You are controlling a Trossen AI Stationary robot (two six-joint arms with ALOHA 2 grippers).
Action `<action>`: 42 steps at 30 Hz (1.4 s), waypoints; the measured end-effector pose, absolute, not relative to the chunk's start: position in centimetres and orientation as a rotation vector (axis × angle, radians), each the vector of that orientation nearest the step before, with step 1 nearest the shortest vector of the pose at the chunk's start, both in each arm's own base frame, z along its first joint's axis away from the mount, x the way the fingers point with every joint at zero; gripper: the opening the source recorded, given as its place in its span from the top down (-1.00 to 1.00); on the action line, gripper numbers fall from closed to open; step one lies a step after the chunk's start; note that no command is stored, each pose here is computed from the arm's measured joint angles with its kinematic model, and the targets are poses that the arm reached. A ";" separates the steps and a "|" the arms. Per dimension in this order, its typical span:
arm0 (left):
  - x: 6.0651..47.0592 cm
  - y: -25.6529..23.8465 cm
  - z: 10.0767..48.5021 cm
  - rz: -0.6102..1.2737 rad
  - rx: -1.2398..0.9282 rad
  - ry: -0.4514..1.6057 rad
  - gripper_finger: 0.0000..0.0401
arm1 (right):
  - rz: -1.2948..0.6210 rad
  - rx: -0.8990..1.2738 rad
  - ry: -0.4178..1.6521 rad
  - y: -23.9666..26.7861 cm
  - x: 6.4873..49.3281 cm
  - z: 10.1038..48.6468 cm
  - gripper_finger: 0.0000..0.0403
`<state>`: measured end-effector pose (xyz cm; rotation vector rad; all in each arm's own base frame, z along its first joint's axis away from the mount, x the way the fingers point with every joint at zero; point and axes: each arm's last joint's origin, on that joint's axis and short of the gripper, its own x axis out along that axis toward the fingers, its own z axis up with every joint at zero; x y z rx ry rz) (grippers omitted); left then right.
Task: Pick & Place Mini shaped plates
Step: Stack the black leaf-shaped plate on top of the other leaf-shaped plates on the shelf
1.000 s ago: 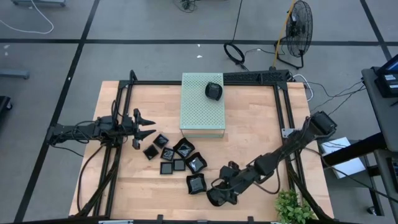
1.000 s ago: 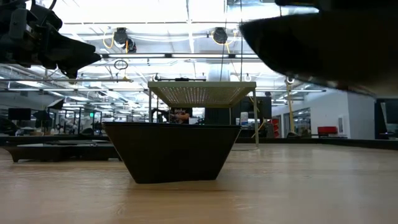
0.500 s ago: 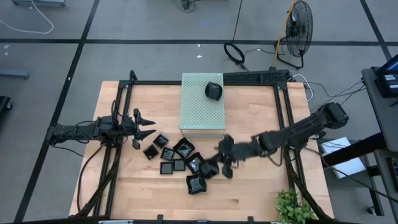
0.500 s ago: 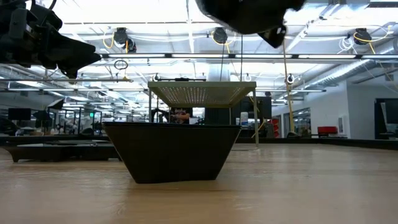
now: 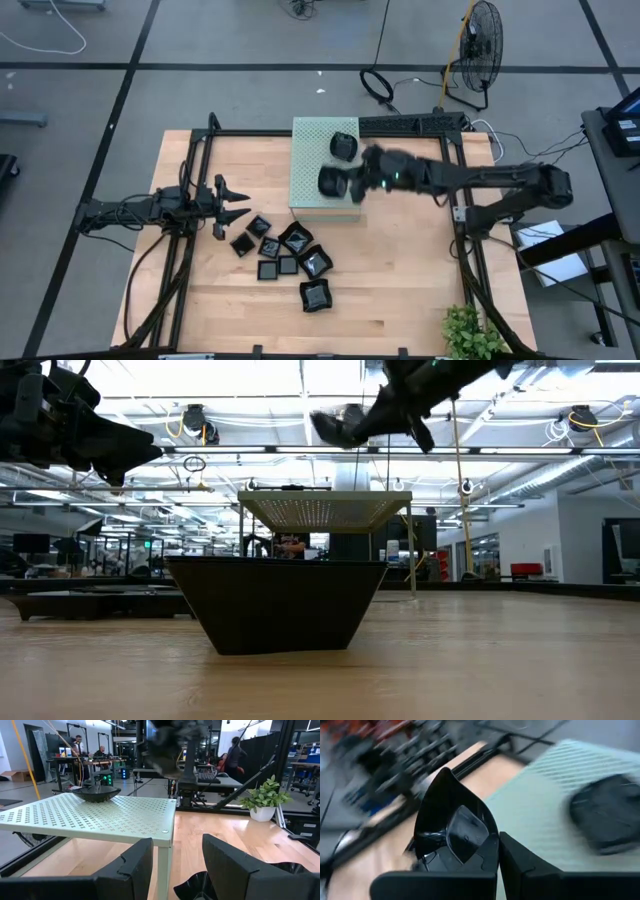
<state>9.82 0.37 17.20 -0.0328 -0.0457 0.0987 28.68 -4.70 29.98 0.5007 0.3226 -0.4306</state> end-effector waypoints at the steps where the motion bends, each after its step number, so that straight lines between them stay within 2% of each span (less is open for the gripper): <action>1: 9.8 0.4 17.2 0.099 -0.033 -0.046 0.13 | -0.468 0.530 0.309 -5.7 28.5 30.0 1.00; 7: 9.8 0.4 17.2 0.099 -0.033 -0.046 0.13 | -0.640 0.602 0.252 -10.6 27.0 30.0 1.00; 13: 9.8 0.4 17.2 0.099 -0.033 -0.046 0.13 | -0.726 0.599 0.237 -13.0 26.0 29.9 1.00; 22: 9.8 0.4 17.2 0.099 -0.033 -0.046 0.13 | -0.747 0.588 0.237 -13.6 25.8 29.8 1.00; 30: 9.8 0.4 17.2 0.099 -0.033 -0.046 0.13 | -0.755 0.599 0.290 -14.3 27.3 27.8 1.00; 38: 9.8 0.4 17.2 0.099 -0.033 -0.046 0.13 | -0.739 0.548 0.287 -14.3 27.4 28.0 1.00; 42: 9.8 0.4 17.2 0.099 -0.033 -0.046 0.13 | -0.737 0.544 0.300 -14.3 27.4 27.9 0.93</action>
